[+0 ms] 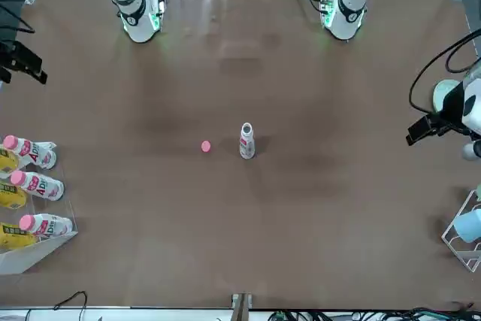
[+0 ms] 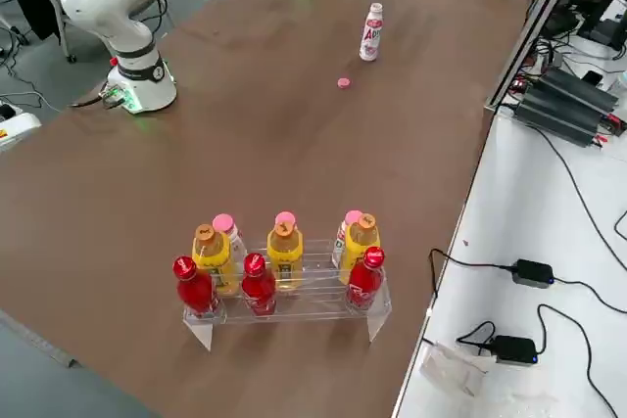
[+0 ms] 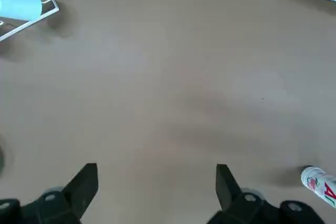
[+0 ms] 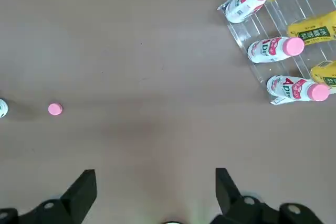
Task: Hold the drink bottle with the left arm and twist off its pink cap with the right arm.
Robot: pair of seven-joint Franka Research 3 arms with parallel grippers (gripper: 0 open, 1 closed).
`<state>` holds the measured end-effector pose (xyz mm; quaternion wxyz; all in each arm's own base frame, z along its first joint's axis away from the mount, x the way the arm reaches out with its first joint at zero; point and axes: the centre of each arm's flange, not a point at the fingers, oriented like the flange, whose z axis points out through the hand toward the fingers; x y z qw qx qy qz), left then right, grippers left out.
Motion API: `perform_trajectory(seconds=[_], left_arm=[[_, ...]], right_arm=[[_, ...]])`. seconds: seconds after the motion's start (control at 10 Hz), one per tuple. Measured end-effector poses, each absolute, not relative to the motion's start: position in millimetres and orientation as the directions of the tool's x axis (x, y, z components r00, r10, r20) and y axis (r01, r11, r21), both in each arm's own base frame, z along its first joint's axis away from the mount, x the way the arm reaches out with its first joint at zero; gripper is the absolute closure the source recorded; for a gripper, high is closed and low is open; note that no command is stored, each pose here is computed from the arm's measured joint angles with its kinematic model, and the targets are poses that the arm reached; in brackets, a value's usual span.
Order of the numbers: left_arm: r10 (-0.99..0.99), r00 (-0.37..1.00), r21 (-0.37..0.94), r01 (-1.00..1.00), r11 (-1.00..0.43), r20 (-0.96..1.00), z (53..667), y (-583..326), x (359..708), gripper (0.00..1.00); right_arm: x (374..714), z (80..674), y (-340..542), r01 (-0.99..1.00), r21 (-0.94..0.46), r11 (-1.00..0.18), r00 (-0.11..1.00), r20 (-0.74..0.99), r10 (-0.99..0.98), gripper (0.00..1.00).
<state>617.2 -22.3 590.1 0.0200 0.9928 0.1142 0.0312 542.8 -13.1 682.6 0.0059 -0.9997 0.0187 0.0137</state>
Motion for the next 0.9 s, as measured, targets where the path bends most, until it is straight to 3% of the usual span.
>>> perform_trajectory(seconds=[0.6,0.9], left_arm=[[0.263,0.962,0.004,0.264,-0.965,0.071,594.3,1.5,617.4,0.01],[0.267,0.962,0.085,0.262,-0.961,0.05,596.8,-8.8,616.6,0.01]], right_arm=[[542.8,683.7,-12.7,-0.037,-0.012,-0.999,0.999,-0.025,-0.037,0.0],[542.7,684.0,-14.1,-0.04,-0.012,-0.999,0.999,-0.024,-0.039,0.0]])
